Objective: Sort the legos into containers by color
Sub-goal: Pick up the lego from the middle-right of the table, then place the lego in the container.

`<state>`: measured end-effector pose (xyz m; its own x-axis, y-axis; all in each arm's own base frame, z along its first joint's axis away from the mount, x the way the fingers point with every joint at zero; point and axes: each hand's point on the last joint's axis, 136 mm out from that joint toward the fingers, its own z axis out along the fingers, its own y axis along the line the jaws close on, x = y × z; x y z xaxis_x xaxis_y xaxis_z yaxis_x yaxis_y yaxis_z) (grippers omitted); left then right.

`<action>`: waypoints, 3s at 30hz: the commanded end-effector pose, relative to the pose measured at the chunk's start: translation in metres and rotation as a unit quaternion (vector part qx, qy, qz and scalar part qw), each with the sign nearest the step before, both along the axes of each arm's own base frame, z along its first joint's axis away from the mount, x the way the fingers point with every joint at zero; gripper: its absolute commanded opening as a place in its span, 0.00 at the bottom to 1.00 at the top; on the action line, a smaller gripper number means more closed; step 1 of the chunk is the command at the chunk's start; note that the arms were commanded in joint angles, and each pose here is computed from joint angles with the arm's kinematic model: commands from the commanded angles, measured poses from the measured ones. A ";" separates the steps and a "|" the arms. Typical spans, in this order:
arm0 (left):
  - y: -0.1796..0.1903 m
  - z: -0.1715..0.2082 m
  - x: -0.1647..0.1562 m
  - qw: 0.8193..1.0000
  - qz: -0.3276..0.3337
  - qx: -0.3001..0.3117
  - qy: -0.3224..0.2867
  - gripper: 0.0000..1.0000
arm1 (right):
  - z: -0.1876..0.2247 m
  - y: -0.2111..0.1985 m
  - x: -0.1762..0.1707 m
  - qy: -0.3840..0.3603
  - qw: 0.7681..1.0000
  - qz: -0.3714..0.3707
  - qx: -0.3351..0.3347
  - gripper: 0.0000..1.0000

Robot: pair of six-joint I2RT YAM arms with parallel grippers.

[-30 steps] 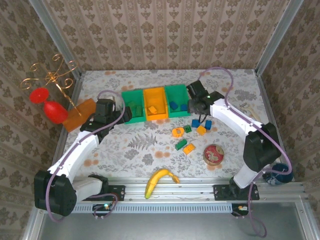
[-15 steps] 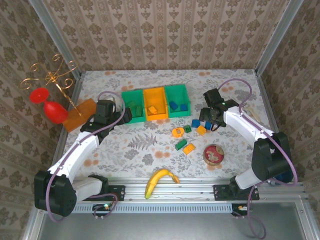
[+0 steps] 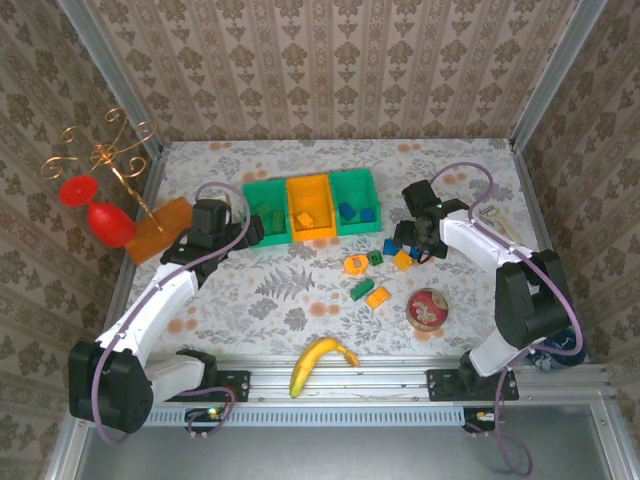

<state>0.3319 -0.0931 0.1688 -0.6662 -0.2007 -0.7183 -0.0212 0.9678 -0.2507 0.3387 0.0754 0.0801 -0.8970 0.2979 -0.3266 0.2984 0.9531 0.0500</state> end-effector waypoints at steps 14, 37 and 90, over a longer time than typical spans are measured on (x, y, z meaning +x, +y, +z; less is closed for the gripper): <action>0.003 -0.001 0.000 1.000 0.008 -0.010 0.000 1.00 | -0.017 -0.013 0.017 0.019 1.000 -0.011 -0.004 0.74; 0.004 0.003 -0.001 1.000 0.010 -0.010 -0.003 1.00 | -0.060 -0.015 0.019 0.065 0.998 -0.014 0.014 0.47; 0.008 0.009 -0.006 1.000 0.006 -0.002 -0.017 1.00 | 0.043 0.118 0.145 -0.070 0.981 0.168 -0.073 0.33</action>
<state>0.3296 -0.0901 0.1772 -0.6442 -0.2178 -0.7332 -0.0190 0.9629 -0.2693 0.4836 0.2016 0.1247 -0.8714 -0.0369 -0.4892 -0.0349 0.9993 -0.0133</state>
